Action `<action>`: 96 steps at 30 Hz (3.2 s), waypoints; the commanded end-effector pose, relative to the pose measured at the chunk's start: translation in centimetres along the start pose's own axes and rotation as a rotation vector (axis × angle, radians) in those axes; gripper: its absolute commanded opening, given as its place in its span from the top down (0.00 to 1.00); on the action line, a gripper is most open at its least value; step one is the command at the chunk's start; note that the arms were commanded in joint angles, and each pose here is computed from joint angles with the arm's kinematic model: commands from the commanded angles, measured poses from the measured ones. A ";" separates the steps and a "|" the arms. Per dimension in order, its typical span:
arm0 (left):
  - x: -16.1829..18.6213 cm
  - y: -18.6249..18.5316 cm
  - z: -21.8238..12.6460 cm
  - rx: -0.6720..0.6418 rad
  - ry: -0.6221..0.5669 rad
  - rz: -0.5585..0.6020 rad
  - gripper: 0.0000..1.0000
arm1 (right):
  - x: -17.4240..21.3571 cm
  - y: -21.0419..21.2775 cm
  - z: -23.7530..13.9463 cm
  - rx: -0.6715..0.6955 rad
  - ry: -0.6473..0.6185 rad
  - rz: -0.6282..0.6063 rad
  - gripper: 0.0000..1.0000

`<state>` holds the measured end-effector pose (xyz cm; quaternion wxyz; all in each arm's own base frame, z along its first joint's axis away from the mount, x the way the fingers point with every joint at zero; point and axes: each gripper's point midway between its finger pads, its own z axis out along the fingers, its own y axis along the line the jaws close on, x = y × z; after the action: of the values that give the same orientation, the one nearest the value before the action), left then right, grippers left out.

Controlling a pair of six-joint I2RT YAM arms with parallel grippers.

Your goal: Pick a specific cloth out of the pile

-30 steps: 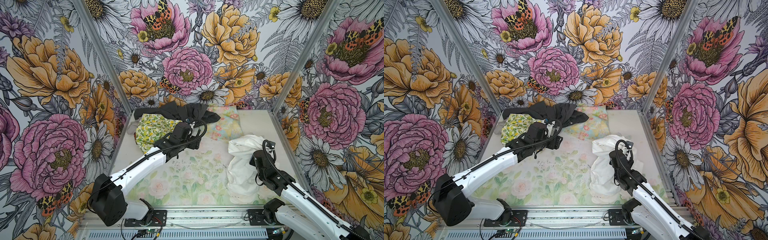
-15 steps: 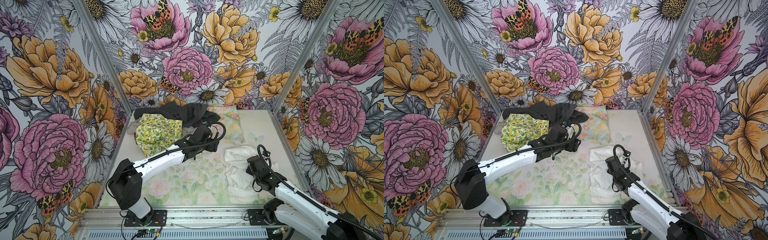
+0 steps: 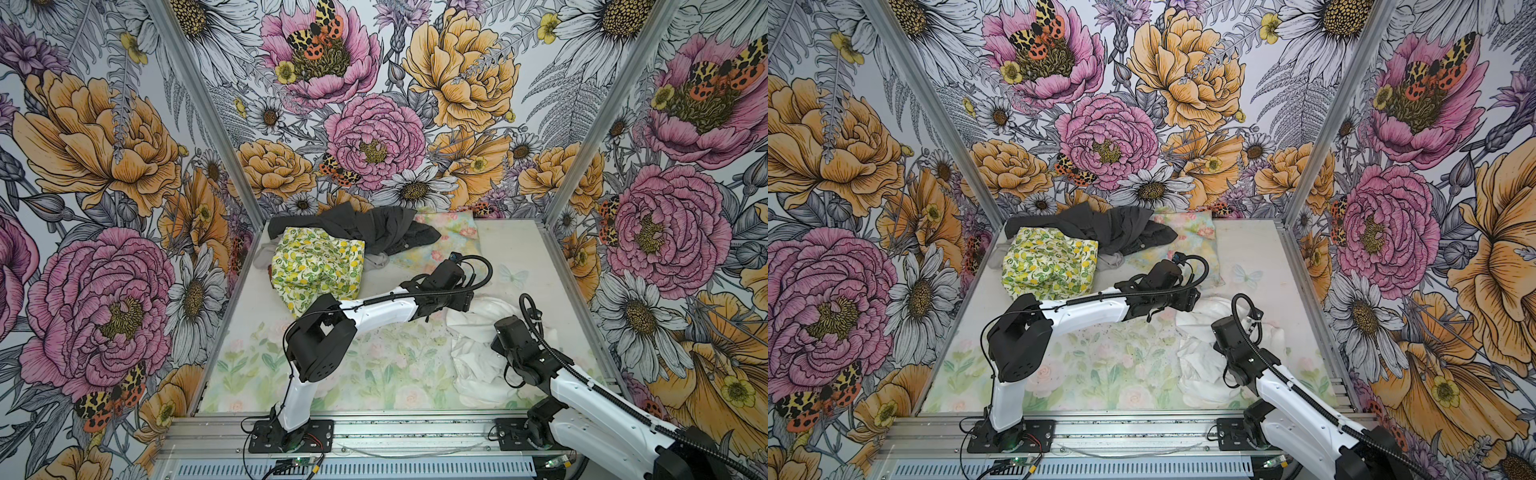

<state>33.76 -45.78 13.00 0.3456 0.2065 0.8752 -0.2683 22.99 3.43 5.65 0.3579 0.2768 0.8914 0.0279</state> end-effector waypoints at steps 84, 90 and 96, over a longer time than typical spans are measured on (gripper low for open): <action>-1.5 8.8 -9.7 -0.057 -0.191 -0.195 0.24 | -13.0 7.3 3.5 0.077 0.261 -0.700 0.16; -0.9 10.2 -10.2 -0.085 -0.191 -0.213 0.24 | -10.1 6.5 6.8 0.134 0.376 -0.798 0.16; -0.9 11.4 -11.4 -0.107 -0.211 -0.230 0.24 | -11.5 5.3 7.4 0.255 0.336 -0.806 1.00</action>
<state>34.55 -31.47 15.89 0.3963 0.0779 0.8703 -0.2820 35.61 1.94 6.10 0.1199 -0.0680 0.9804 -0.1407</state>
